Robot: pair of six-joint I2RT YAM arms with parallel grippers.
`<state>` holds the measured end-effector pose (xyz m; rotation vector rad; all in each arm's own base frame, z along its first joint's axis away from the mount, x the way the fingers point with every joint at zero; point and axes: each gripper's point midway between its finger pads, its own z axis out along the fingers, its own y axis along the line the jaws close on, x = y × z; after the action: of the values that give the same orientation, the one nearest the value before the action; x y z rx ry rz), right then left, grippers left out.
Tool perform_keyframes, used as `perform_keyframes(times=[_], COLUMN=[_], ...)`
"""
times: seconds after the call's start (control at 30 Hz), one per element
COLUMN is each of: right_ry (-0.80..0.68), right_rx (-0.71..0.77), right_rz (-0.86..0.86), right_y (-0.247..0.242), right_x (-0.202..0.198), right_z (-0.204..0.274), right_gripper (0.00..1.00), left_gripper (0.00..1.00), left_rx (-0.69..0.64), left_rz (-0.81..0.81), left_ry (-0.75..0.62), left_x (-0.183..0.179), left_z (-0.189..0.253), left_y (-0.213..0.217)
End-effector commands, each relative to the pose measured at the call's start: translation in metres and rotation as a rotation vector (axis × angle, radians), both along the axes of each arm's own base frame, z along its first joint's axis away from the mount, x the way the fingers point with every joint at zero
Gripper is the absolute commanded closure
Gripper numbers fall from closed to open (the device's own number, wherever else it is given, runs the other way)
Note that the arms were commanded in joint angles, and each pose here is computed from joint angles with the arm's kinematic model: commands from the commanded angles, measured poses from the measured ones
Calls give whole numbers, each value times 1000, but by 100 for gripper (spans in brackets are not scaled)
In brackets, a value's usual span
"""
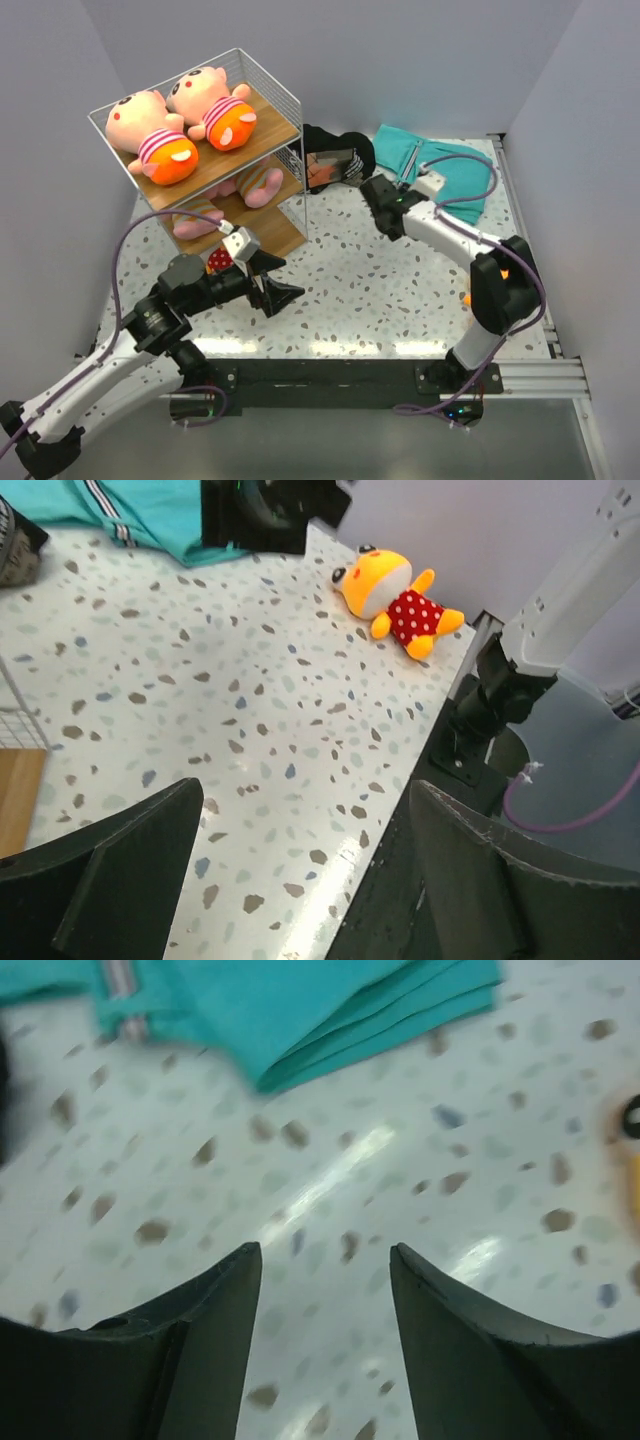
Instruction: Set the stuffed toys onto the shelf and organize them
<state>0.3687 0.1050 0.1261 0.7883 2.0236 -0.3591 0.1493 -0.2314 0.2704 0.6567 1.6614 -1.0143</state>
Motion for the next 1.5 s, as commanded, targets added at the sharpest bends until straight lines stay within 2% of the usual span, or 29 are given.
perform_keyframes(times=[0.0,0.03,0.2,0.3,0.33,0.4,0.47,0.57,0.63,0.67,0.7,0.73,0.87,0.9,0.93,1.17,1.33,1.47], right_ry=[124,86,208,201,247,209,248,270,301,313,309,314,250,210,202,147,128,119], right_rx=[-360,-352,-350,-270,-249,-159,-115,-155,-164,-166,-179,-185,-143,-105,-92,4,84,162], right_rz=[-337,-392,-623,-707,-691,-705,-696,-696,-685,-668,-662,-650,-573,-538,-515,-363,13,170], right_y=[-127,-136,-190,-203,-205,-208,-211,-219,-218,-218,-219,-220,-217,-213,-211,-179,-83,-31], right_x=[-52,-56,-102,-113,-120,-112,-117,-112,-109,-104,-102,-103,-92,-84,-82,-53,-25,-27], right_z=[29,32,17,2,-5,-19,-29,-32,-38,-43,-40,-41,-36,-31,-31,-18,-11,-3], right_gripper=[43,43,39,39,39,39,38,36,40,44,58,65,87,98,100,100,100,100], left_gripper=[10,10,10,10,9,10,10,10,9,9,8,8,8,8,8,8,8,8], left_rx=[-42,-36,-48,-79,-79,-67,-50,-56,-73,-77,-83,-86,-90,-93,-94,-93,-90,-96], left_rz=[-100,-113,-152,-161,-164,-159,-162,-166,-164,-162,-160,-155,-151,-152,-149,-139,-132,-109], left_ry=[46,40,23,16,18,26,43,43,25,20,11,6,6,3,2,-6,-11,-20], left_x=[-15,-17,-28,-32,-32,-31,-29,-31,-32,-33,-33,-33,-33,-34,-34,-33,-32,-30], left_z=[-7,-6,-7,-3,-5,-7,-11,-10,-5,-4,-2,0,0,1,2,3,3,7], left_y=[-13,-13,-10,-9,-10,-10,-12,-12,-10,-9,-8,-7,-6,-6,-6,-3,-2,1])
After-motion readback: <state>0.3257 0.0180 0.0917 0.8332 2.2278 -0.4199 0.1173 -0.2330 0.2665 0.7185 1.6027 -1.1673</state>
